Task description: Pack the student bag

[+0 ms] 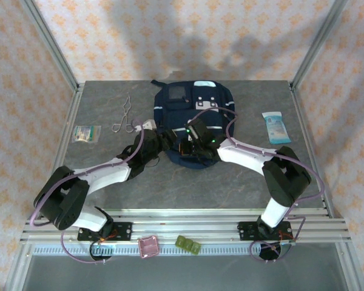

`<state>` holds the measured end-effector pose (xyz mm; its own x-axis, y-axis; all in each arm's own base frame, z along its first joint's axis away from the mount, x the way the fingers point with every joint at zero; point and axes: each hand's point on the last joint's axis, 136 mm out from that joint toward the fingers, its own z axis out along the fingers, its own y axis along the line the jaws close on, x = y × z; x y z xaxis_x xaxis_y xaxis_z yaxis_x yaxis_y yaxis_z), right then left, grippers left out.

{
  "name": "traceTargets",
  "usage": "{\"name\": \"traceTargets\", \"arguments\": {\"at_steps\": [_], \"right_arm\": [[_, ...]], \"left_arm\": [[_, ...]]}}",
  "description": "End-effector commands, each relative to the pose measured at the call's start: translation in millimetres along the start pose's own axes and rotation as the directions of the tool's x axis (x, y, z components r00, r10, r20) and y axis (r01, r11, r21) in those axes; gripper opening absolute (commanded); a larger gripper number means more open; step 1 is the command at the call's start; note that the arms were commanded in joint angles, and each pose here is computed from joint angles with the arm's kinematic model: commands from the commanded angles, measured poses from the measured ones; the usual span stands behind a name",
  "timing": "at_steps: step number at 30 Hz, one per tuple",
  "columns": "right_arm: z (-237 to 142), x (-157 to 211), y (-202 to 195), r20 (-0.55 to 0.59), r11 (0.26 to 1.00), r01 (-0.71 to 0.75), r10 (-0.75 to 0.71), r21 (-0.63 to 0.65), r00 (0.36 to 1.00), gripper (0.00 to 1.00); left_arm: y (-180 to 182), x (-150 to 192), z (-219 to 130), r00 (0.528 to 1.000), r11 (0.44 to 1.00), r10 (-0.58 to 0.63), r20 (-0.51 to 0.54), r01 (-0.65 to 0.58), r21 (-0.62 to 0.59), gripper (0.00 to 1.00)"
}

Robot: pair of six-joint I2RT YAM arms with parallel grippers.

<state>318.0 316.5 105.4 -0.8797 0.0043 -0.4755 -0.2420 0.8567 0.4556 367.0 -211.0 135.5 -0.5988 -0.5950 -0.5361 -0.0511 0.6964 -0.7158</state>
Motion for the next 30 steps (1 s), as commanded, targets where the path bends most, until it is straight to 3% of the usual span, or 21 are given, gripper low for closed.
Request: {"name": "traceTargets", "arguments": {"at_steps": [1, 6, 8, 11, 12, 24, 30], "right_arm": [[-5, -10, 18, 0.031, 0.998, 0.003, -0.001, -0.061, 1.000, 0.00], [-7, -12, 18, 0.039, 0.998, 0.003, -0.001, -0.060, 0.999, 0.00], [-7, -11, 17, 0.035, 0.999, 0.005, -0.003, -0.053, 0.999, 0.00], [-7, -9, 10, 0.030, 1.000, 0.011, -0.011, -0.016, 0.999, 0.00], [-8, -8, 4, 0.029, 1.000, 0.016, -0.016, 0.011, 0.999, 0.00], [-51, 14, -104, 0.052, 0.963, -0.071, 0.059, 0.259, 0.997, 0.00], [-52, 30, -92, 0.030, 0.975, -0.047, 0.042, 0.218, 0.999, 0.00]], "left_arm": [[1, 3, 13, 1.000, 0.999, -0.014, -0.001, 0.014, -0.032, 0.58], [8, 3, 29, 1.000, 0.997, -0.001, 0.007, 0.002, -0.079, 0.53], [8, 0, 34, 1.000, 0.996, 0.004, 0.015, -0.002, -0.090, 0.36], [7, -5, 40, 1.000, 0.995, 0.019, 0.021, -0.017, -0.098, 0.03], [6, -7, 41, 1.000, 0.995, 0.024, 0.020, -0.022, -0.097, 0.00], [17, -38, 28, 0.997, 0.990, 0.063, 0.037, -0.058, -0.127, 0.00], [-2, -52, 38, 0.987, 0.981, 0.160, 0.016, -0.157, -0.113, 0.00]]}}
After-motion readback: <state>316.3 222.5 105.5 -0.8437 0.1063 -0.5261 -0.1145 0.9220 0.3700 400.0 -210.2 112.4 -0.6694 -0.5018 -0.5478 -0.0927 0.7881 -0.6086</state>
